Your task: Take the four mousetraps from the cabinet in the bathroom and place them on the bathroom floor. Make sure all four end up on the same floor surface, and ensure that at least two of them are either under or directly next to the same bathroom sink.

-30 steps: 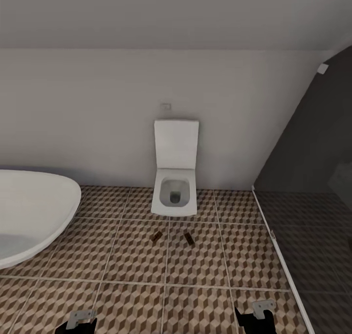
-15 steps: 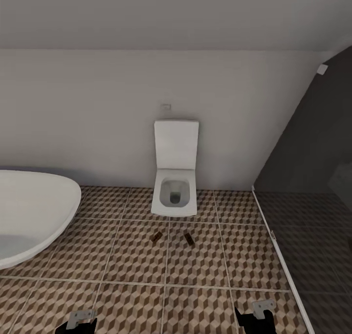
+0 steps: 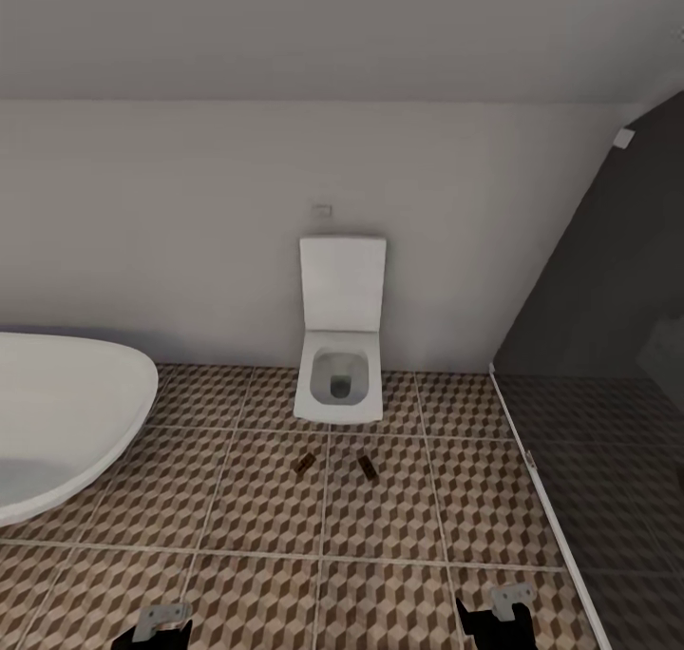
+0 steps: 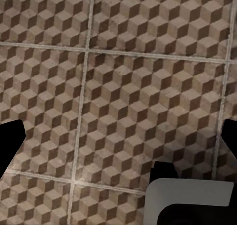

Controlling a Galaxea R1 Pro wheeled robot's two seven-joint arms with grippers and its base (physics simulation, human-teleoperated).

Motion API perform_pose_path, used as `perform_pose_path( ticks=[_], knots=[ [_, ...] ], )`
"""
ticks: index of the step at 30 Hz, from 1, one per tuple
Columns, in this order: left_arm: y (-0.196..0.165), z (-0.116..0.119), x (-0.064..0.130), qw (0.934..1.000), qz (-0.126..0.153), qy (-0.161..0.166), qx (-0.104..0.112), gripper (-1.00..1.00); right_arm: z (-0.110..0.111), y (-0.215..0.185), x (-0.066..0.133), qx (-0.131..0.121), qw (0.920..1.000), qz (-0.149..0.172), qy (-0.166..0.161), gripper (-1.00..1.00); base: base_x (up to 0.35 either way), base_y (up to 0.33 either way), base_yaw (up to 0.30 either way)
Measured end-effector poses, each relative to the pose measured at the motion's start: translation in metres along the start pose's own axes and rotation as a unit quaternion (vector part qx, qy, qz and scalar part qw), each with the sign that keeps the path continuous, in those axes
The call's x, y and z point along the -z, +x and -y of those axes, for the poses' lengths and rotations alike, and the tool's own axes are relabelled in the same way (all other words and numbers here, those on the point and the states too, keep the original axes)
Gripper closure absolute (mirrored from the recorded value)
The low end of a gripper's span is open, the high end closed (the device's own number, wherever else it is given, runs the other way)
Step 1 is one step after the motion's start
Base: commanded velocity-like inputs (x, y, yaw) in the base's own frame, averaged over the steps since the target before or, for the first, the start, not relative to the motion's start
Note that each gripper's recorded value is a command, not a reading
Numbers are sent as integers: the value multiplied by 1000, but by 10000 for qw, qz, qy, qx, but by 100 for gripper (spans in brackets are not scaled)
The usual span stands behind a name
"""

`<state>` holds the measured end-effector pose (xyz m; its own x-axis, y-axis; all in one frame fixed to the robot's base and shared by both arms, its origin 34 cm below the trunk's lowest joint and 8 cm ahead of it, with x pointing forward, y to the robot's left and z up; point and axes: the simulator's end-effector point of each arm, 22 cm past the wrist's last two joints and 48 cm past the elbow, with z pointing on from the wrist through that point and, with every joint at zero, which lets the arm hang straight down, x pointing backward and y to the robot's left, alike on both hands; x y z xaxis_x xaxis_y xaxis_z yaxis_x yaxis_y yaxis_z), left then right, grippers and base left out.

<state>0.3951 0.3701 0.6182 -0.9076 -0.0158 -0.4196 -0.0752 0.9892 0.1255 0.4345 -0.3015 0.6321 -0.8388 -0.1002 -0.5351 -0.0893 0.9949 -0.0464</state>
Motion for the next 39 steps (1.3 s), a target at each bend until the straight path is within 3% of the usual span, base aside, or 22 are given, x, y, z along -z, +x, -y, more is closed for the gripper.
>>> perform_pose_path(
  ticks=[39],
  knots=[
    [-18,1,5,9998,190,11,33,-100,2,-19,4,2,9998,200,20,-100,0,0,0]
  ],
)
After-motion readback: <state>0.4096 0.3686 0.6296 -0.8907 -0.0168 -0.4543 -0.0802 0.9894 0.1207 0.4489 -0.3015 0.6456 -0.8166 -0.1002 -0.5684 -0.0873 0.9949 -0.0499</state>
